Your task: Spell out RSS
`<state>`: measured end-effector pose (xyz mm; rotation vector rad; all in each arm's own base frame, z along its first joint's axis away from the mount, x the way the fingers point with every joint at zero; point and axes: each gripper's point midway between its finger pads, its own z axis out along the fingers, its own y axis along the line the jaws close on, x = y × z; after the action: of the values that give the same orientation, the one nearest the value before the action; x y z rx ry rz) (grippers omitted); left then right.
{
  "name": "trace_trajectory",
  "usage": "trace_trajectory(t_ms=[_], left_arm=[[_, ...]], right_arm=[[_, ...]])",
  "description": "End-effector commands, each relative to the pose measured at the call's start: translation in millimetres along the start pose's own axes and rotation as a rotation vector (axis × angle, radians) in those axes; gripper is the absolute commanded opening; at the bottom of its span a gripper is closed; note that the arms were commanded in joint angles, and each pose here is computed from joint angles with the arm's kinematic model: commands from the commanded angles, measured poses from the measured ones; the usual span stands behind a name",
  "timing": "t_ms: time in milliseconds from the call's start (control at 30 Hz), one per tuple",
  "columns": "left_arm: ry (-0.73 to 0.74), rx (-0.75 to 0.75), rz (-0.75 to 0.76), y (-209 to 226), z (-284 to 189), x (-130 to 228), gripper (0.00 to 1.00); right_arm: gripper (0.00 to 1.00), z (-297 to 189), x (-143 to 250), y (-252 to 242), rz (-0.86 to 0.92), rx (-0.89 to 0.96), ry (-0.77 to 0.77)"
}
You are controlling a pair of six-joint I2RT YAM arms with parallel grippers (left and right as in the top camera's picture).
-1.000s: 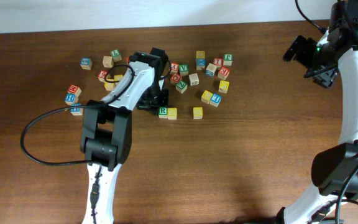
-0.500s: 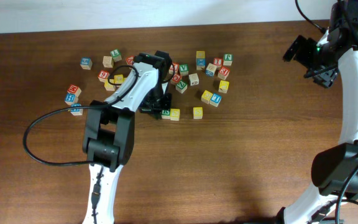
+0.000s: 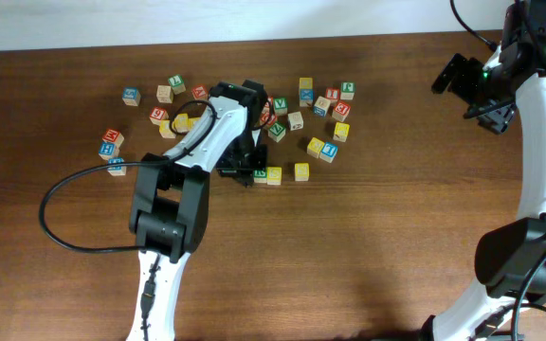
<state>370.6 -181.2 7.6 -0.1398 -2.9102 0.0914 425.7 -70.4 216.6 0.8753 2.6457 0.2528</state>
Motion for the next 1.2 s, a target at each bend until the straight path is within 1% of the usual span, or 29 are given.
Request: trace_trajectory(t_ms=[0, 367, 533, 933, 1167], left_arm=[[0.017, 0.066, -0.025, -13.3, -5.2, 7.4, 0.0], [0.004, 0.078, -0.011, -20.6, -4.6, 5.5, 0.0], [-0.049, 0.091, 0.034, -29.4, -4.5, -5.7, 0.0], [-0.079, 0.047, 0.034, -22.2, -4.4, -12.2, 0.0], [-0.078, 0.062, 0.036, -25.0, -4.5, -12.1, 0.0]], right_arm=[[0.98, 3.3, 1.0, -0.1, -0.005, 0.005, 0.007], [0.98, 3.3, 1.0, -0.1, -0.005, 0.005, 0.007], [0.98, 3.3, 1.0, -0.1, -0.005, 0.005, 0.007], [0.98, 3.3, 1.0, -0.1, -0.005, 0.005, 0.007], [0.98, 3.3, 1.0, -0.1, -0.005, 0.005, 0.007]])
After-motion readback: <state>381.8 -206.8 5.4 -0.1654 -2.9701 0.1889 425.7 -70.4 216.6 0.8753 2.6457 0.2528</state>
